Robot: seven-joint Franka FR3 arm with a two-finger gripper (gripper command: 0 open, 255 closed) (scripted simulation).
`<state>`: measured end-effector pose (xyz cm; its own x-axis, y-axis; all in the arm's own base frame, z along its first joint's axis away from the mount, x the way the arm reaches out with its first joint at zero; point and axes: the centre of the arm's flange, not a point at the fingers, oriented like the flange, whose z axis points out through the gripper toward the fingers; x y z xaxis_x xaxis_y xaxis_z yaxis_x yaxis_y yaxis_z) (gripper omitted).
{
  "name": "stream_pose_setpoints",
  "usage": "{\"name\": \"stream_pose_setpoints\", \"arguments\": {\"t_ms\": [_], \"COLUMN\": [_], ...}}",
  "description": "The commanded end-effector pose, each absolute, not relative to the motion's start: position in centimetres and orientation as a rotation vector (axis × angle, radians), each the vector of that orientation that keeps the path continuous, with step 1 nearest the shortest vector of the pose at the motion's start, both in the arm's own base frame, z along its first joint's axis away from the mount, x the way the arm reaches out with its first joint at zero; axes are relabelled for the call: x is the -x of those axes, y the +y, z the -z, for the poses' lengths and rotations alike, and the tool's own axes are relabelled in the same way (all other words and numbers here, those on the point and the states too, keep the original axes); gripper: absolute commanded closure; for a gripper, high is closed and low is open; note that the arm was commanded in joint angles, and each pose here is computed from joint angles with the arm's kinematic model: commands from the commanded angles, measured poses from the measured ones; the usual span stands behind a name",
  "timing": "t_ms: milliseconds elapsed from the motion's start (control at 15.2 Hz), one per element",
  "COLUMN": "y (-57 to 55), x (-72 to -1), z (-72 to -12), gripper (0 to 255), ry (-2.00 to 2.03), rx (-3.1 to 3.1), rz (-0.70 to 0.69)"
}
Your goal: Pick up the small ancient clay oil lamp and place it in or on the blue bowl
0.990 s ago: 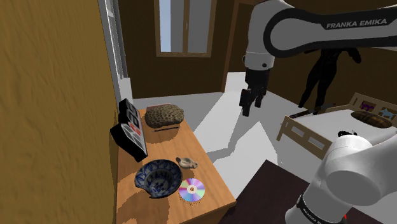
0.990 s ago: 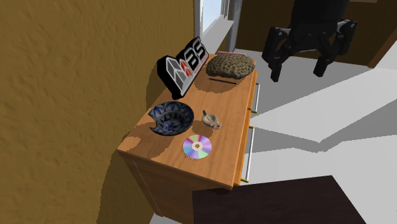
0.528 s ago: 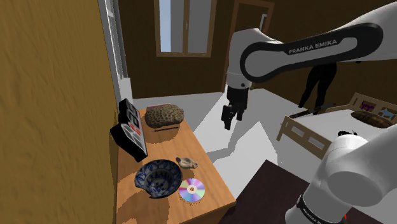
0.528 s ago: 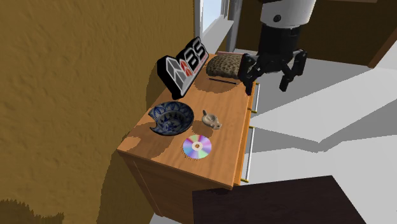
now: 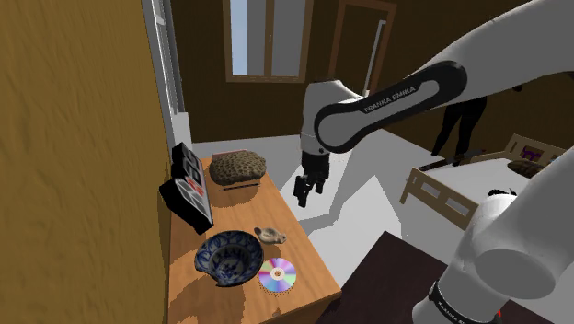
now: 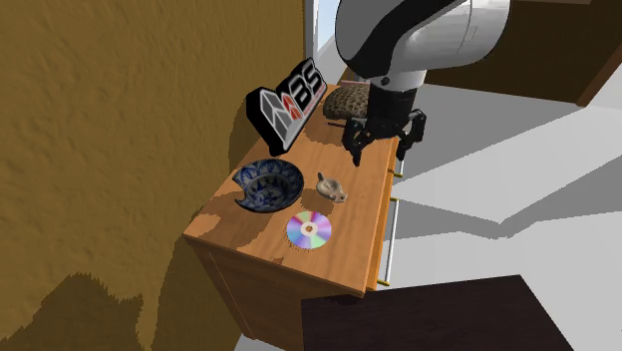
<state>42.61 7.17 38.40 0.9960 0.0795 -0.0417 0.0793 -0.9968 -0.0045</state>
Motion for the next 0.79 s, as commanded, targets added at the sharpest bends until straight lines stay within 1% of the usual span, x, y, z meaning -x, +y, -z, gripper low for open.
{"name": "stream_pose_setpoints", "arguments": {"t_ms": [0,726], "y": [8.1,13.3], "x": [-43.8,-51.0], "z": [-36.2,-25.3], "gripper": [0,0], "ry": [-0.147,-0.268], "rx": [3.124,3.058], "rz": [-0.055,-0.019]}}
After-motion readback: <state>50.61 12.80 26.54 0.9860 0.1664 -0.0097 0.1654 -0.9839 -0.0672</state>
